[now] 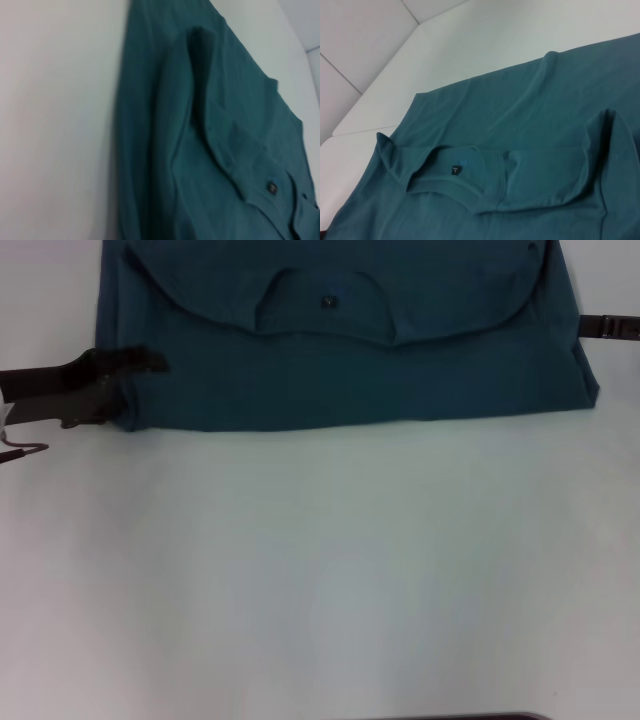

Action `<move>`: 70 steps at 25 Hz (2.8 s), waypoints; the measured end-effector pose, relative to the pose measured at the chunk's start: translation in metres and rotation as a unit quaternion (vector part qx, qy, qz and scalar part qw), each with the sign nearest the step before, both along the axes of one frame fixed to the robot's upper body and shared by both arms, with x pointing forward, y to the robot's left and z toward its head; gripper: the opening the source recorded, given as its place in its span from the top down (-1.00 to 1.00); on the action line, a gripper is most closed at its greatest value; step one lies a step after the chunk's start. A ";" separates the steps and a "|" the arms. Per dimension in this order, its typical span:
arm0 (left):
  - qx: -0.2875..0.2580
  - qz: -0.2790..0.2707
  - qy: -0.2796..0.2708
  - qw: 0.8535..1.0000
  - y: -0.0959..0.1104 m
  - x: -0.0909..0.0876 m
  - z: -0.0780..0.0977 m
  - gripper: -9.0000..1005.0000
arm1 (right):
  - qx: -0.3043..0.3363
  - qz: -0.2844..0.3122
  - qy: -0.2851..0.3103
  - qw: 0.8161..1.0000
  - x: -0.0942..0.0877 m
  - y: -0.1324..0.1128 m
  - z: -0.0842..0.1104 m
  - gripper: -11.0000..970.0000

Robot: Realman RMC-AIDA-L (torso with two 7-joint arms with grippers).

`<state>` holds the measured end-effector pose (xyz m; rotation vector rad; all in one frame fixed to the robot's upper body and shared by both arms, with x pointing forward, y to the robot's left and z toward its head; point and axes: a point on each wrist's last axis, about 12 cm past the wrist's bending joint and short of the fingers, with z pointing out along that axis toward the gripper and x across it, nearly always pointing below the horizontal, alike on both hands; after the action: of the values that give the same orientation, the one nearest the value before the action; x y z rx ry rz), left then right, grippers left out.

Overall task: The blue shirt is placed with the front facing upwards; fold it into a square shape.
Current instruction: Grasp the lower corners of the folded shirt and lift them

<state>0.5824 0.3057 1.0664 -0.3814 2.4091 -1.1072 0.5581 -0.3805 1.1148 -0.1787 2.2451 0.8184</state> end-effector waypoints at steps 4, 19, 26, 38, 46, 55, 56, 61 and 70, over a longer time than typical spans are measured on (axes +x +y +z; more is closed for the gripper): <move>0.000 -0.014 -0.002 1.000 -0.006 0.004 0.003 -0.86 | 0.000 0.002 0.000 1.000 0.000 0.000 0.000 -0.89; 0.001 -0.011 -0.004 1.000 -0.012 0.006 0.003 -0.85 | -0.001 0.006 -0.002 1.000 0.000 0.001 0.000 -0.87; 0.018 -0.034 -0.005 0.999 -0.018 0.011 0.008 -0.84 | 0.000 0.006 -0.003 1.000 0.000 0.001 0.001 -0.86; 0.036 -0.031 0.006 0.999 -0.021 0.015 0.009 0.12 | -0.001 0.009 -0.003 1.000 0.001 0.002 0.001 -0.84; 0.039 -0.031 0.007 0.999 -0.020 0.016 0.009 0.46 | 0.001 0.005 -0.002 1.000 0.001 0.001 0.001 -0.83; 0.045 -0.036 0.002 0.998 -0.018 0.016 0.012 0.94 | 0.001 0.006 0.001 1.000 0.001 0.002 0.001 -0.82; 0.044 -0.038 0.002 0.998 -0.017 0.015 0.013 0.96 | 0.001 0.006 0.001 1.000 0.001 0.002 0.001 -0.82; 0.041 -0.049 0.000 0.998 -0.010 0.010 0.020 0.99 | 0.008 0.006 0.025 1.000 0.000 0.001 0.003 -0.81; 0.067 -0.066 0.000 0.996 0.003 0.006 0.026 0.98 | -0.010 -0.004 0.104 0.995 0.002 -0.017 0.020 -0.80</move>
<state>0.5883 0.3083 1.0925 -0.1807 2.5213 -0.9919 0.5599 -0.3975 1.1348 -0.0970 2.4476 0.8442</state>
